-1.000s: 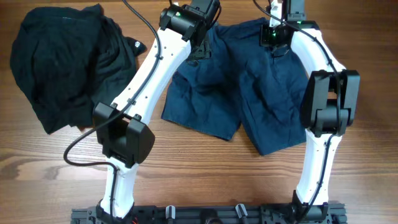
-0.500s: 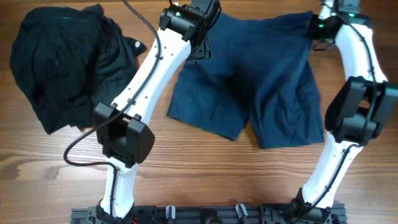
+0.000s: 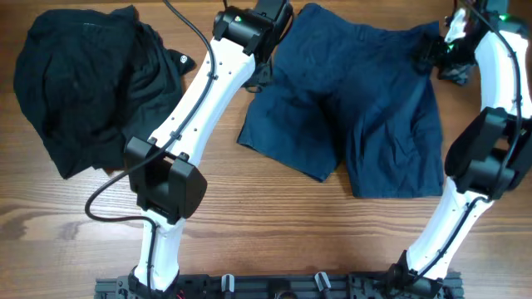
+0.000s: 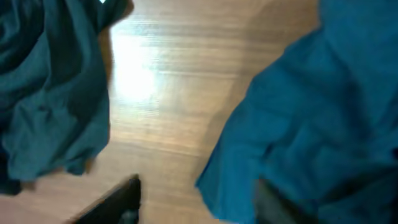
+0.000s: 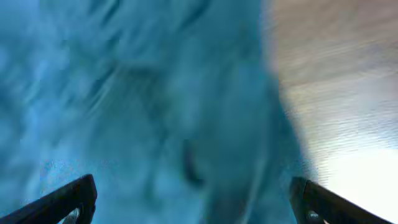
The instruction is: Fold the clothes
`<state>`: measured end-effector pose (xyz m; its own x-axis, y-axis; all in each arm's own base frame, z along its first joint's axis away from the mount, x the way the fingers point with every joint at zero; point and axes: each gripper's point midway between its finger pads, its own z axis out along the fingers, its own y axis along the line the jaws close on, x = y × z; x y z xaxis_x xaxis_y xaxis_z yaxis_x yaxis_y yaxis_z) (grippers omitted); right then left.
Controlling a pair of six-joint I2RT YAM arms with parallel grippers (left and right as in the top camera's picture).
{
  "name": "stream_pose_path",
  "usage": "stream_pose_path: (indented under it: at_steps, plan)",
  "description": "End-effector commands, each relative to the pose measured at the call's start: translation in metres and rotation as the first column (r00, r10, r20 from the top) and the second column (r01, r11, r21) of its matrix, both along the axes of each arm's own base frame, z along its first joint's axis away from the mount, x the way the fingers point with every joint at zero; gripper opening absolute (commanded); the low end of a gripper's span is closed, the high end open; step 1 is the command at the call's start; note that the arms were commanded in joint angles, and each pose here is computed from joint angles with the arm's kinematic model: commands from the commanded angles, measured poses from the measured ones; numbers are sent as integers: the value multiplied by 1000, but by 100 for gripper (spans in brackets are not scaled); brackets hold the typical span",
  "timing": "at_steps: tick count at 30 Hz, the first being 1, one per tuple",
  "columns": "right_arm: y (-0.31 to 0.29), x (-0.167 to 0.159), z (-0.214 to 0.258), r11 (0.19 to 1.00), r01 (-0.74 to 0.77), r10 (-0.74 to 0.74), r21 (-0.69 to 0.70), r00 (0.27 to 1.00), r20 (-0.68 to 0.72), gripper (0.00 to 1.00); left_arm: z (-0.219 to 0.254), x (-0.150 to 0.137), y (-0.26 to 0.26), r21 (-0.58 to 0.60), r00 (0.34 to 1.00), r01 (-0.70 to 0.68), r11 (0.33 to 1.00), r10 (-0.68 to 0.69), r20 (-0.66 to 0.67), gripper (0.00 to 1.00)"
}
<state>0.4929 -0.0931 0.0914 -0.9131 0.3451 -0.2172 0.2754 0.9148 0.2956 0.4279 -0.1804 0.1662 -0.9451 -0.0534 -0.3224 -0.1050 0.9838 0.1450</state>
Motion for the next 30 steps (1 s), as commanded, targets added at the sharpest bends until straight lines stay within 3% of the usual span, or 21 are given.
stream_pose_path:
  at_steps: [1, 3, 4, 5, 6, 7, 10, 13, 17, 19, 23, 26, 30]
  plan:
    - [46, -26, 69, 978, -187, 181, 91, 981, 75, 100, 5, -10, -10, -80, 999, 36, 996, -39, -36, 35]
    - [64, -55, 75, 968, -220, 223, 118, 975, -10, 96, -5, -10, -21, -122, 996, 49, 991, -57, -62, 12]
    - [70, -62, 76, 966, -224, 231, 131, 972, -36, 84, -11, -8, -26, -132, 995, 57, 990, -67, -73, 6]
    - [77, -71, 75, 962, -233, 245, 145, 966, -76, 63, -18, -8, -29, -139, 993, 64, 988, -76, -86, 4]
    - [83, -79, 73, 959, -238, 256, 154, 960, -110, 17, -27, -8, -33, -144, 991, 66, 987, -81, -104, 4]
    - [87, -85, 70, 957, -241, 263, 164, 955, -135, 4, -33, -8, -34, -144, 990, 66, 987, -83, -117, 4]
    - [81, -97, 56, 978, -163, 191, 131, 952, -238, 4, -54, -7, -40, -136, 984, 71, 988, -91, -151, 4]
    - [55, -107, 48, 998, -68, 60, -10, 942, -331, 6, -67, -4, -44, -131, 982, 79, 988, -100, -161, 4]
    - [19, -110, 43, 977, 27, -103, -210, 928, -358, 23, -75, 3, -49, -138, 984, 83, 987, -103, -146, 4]
    - [14, -109, 40, 976, 28, -105, -217, 930, -351, 25, -76, 5, -50, -140, 985, 84, 987, -103, -141, 5]
    - [2, -111, 23, 972, -2, -85, -234, 929, -361, 44, -75, 9, -53, -149, 987, 86, 985, -105, -122, 8]
    - [-8, -118, -4, 973, 22, -110, -229, 919, -378, 43, -77, 11, -54, -153, 988, 88, 984, -106, -113, 9]
    - [-19, -125, -30, 972, 50, -138, -228, 912, -386, 28, -84, 10, -53, -149, 987, 86, 985, -105, -122, 10]
